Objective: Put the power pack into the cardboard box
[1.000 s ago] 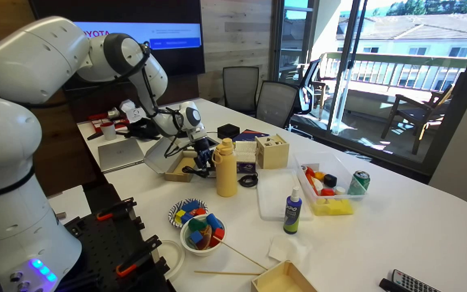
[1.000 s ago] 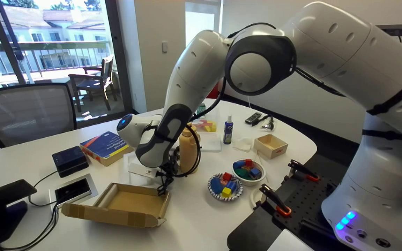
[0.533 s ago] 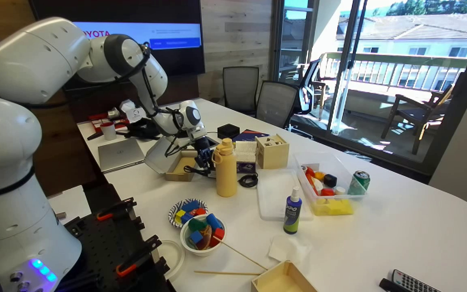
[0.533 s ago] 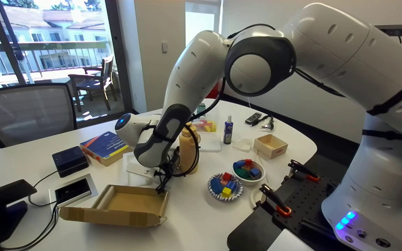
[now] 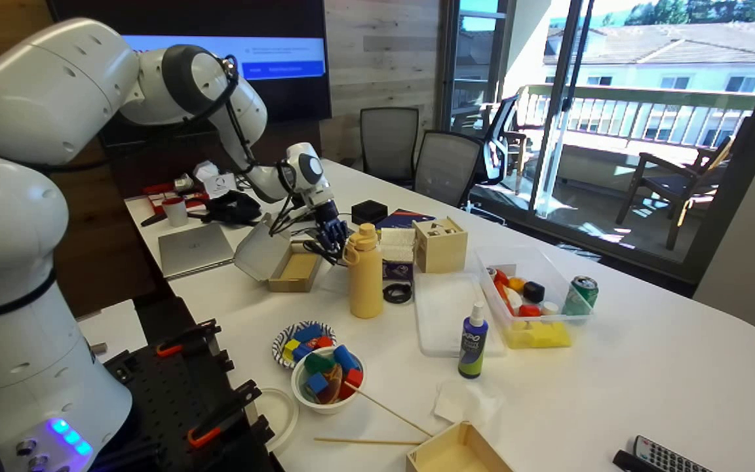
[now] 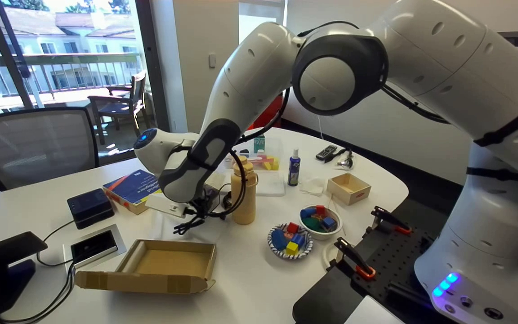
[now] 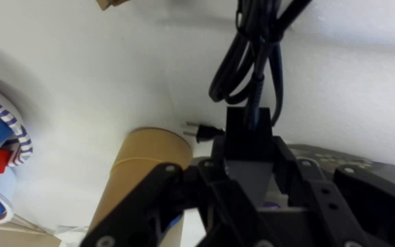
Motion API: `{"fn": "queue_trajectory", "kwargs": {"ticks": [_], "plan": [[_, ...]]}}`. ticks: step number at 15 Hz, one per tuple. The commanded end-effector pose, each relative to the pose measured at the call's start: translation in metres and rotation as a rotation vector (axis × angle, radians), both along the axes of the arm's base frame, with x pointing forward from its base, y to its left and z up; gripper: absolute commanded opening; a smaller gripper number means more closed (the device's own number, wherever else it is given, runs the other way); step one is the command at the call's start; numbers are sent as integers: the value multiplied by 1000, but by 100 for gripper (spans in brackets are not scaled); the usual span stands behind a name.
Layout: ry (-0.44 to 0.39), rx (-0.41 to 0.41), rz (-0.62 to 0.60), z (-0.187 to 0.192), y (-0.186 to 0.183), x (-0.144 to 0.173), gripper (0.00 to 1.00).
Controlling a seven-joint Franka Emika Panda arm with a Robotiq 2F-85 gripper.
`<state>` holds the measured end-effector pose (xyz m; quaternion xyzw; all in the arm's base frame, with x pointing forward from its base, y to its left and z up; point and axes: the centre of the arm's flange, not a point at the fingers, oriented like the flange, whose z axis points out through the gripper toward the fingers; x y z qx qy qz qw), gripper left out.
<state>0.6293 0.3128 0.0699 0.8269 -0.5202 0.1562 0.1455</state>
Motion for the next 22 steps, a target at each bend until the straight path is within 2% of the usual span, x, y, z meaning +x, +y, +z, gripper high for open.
{"fn": "queue_trajectory", "kwargs": {"ticks": [1, 7, 11, 14, 16, 20, 22], "plan": [[-10, 55, 65, 75, 25, 1, 11], [29, 232, 384, 151, 90, -21, 11], [64, 288, 610, 188, 109, -41, 11], [116, 379, 742, 209, 115, -53, 11], [130, 390, 783, 227, 121, -64, 11], [24, 310, 785, 270, 126, -76, 11], [-2, 278, 790, 292, 128, -78, 11]]}}
